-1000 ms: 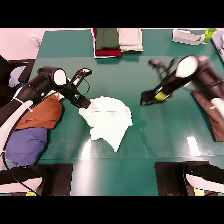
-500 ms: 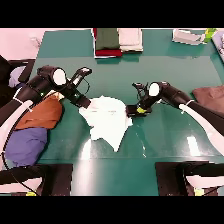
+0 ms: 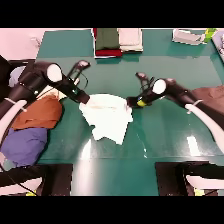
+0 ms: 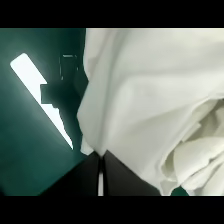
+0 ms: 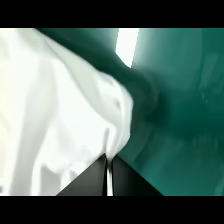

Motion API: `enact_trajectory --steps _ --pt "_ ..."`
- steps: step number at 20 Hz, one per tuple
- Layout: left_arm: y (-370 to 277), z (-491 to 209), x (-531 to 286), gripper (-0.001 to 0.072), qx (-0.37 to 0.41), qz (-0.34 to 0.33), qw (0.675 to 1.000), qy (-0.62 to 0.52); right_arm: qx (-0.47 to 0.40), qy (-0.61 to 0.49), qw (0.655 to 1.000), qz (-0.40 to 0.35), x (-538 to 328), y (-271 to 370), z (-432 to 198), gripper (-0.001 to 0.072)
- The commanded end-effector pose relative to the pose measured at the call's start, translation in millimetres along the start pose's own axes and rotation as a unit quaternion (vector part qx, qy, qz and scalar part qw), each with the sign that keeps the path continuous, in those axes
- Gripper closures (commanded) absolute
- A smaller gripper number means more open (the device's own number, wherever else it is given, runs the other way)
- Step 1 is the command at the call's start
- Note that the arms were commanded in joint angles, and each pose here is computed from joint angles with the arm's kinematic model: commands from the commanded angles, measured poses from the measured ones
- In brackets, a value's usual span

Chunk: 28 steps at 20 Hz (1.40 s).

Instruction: Fold the shirts.

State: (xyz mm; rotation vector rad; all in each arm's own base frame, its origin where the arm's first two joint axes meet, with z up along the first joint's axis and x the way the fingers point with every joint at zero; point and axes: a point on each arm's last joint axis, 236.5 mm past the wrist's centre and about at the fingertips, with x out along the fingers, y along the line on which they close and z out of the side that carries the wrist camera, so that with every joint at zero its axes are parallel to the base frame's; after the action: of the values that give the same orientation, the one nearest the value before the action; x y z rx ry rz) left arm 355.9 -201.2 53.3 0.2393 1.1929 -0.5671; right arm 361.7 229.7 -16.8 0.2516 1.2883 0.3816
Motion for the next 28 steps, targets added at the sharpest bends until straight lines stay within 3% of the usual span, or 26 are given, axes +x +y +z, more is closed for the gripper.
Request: enact_trajectory --steps 1,8,13,17,22,28 --pt "-7 46 -88 0.0679 0.011 0.016 0.993 -0.117 -0.041 -0.096 0.994 -0.021 -97 -2 44 0.0695" --pt "-76 88 -325 0.0679 0.058 -0.038 0.917 -0.392 -0.099 -0.337 0.936 0.0 -351 46 66 0.0696" --pt "-96 88 -370 0.068 0.093 -0.054 0.891 -0.441 -0.116 -0.383 0.916 0.001 -418 62 52 0.0696" --pt "-84 93 -293 0.0679 0.084 -0.059 0.931 -0.351 -0.105 -0.319 0.942 -0.012 -377 50 61 0.0696" --pt "-54 34 -100 0.068 0.032 -0.075 0.99 -0.111 -0.058 -0.173 0.982 -0.04 -256 -2 40 0.0696" --pt "-71 -125 38 0.0679 0.03 -0.109 0.985 0.133 -0.015 -0.072 0.996 -0.058 -168 -47 -18 0.0696"
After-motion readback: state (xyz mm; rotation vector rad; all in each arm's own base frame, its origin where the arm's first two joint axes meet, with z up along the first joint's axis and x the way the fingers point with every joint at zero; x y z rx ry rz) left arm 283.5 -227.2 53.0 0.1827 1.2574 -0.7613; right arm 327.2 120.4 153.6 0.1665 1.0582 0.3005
